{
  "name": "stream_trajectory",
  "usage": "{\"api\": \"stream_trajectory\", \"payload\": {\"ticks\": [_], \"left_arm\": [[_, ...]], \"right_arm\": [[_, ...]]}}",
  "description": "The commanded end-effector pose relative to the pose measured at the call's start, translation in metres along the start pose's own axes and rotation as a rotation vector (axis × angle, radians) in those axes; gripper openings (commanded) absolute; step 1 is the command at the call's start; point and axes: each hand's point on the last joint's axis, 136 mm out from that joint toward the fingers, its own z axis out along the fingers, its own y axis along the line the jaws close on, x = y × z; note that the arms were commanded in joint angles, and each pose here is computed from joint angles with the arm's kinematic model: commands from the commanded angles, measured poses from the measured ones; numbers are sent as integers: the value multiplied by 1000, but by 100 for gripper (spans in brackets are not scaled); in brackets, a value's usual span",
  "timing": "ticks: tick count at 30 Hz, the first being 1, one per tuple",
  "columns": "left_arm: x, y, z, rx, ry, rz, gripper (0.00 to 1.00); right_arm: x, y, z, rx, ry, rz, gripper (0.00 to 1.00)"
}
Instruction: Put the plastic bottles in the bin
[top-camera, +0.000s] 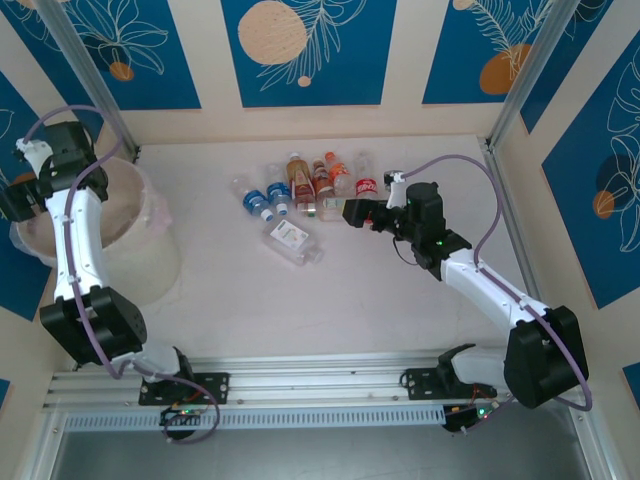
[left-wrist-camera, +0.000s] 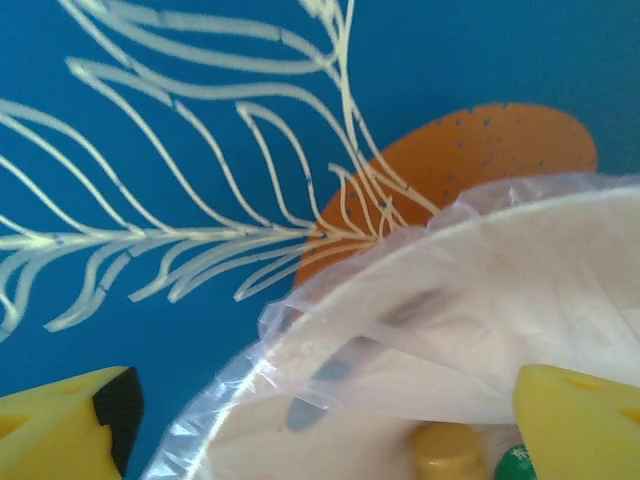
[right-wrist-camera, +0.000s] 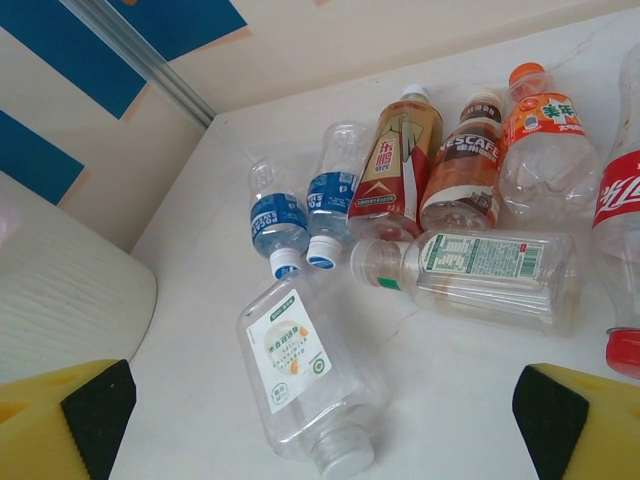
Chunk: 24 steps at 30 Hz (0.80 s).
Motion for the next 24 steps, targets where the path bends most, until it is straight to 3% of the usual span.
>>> {"api": "stream_trajectory", "payload": {"ticks": [1, 5, 10, 16, 23, 24], "left_arm": [[-17, 8, -19, -14, -50, -7, 100], [-24, -13, -38, 70, -88, -6, 100], [-36, -52, -78, 284, -161, -28, 100], [-36, -99, -128, 667, -234, -120, 100], [-24, -110, -181, 1024, -295, -174, 100], [-22, -109, -188, 1067, -297, -180, 100]], "right_arm": [[-5, 8, -5, -13, -12, -1, 99], [-6, 2, -7, 23, -22, -5, 100], [-5, -22, 0, 129, -20, 9, 99], [4, -81, 16, 344, 101, 145, 99], [9, -124, 46, 465, 307, 111, 91], [13, -132, 50, 500, 342, 110, 83]]}}
